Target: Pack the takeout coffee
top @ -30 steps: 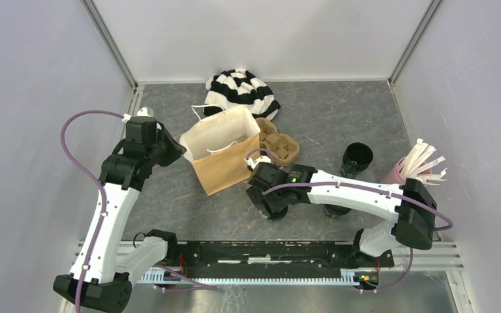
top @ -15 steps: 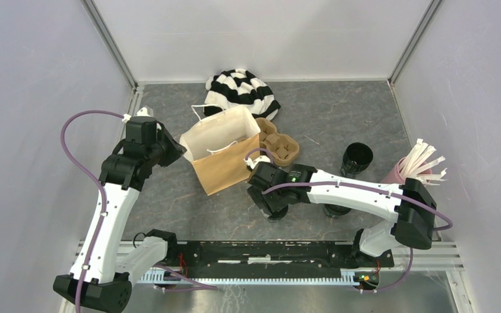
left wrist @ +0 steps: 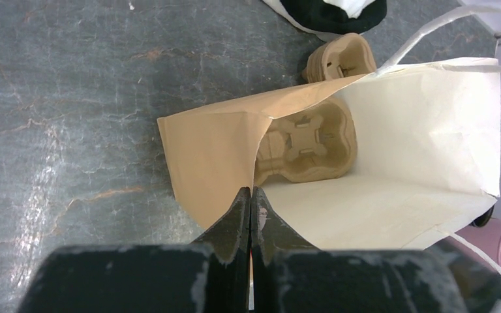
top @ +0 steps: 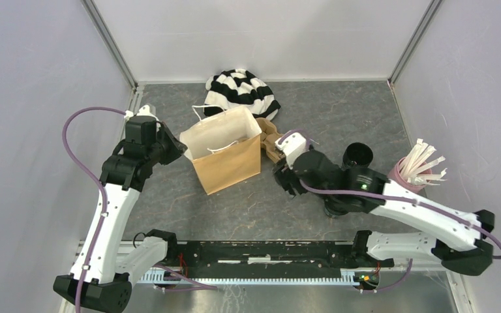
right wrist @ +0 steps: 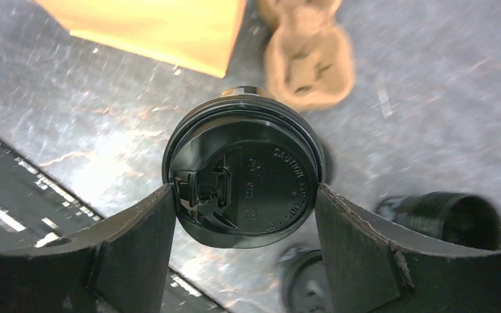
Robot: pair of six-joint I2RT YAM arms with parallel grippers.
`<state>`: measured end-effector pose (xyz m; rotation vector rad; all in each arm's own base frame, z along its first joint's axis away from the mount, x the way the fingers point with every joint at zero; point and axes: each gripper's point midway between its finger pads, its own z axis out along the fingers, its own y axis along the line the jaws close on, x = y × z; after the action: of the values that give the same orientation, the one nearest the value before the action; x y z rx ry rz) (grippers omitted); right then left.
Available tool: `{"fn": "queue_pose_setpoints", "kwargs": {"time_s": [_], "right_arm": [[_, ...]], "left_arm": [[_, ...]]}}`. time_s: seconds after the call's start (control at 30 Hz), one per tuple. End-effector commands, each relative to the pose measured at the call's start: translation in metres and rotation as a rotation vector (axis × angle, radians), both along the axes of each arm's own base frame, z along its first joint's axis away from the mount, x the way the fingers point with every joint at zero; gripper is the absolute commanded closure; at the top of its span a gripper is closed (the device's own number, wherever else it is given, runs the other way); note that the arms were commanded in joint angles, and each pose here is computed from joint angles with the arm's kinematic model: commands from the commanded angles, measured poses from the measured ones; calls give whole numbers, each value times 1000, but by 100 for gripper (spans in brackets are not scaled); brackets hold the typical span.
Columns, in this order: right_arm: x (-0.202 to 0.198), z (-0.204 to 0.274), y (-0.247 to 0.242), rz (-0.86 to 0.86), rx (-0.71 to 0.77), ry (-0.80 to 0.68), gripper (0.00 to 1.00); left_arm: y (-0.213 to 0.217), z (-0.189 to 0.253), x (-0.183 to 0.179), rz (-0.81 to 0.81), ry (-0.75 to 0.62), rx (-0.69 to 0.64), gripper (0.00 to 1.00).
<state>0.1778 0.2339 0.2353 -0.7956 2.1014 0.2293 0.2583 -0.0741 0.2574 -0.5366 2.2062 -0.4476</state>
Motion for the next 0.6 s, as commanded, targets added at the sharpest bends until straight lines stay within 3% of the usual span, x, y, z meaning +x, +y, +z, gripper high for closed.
{"fn": "queue_pose_setpoints", "kwargs": {"time_s": [0.0,0.13,0.27,0.4,0.57], "right_arm": [[31,78,-23,-15,-36,-289,26],[34,129,-25,58,-42,-406,27],[16,166,14,363,18,-496,33],[6,175,45,533,28,-521,33],[-10,178,84,682,77,-484,35]], "left_arm": [[-3,21,12,-103,-150,68,98],[1,41,18,-142,-297,144,98],[-4,50,16,-242,-426,220,98],[-3,48,3,-294,-527,283,98],[-3,18,-13,-329,-519,294,98]]}}
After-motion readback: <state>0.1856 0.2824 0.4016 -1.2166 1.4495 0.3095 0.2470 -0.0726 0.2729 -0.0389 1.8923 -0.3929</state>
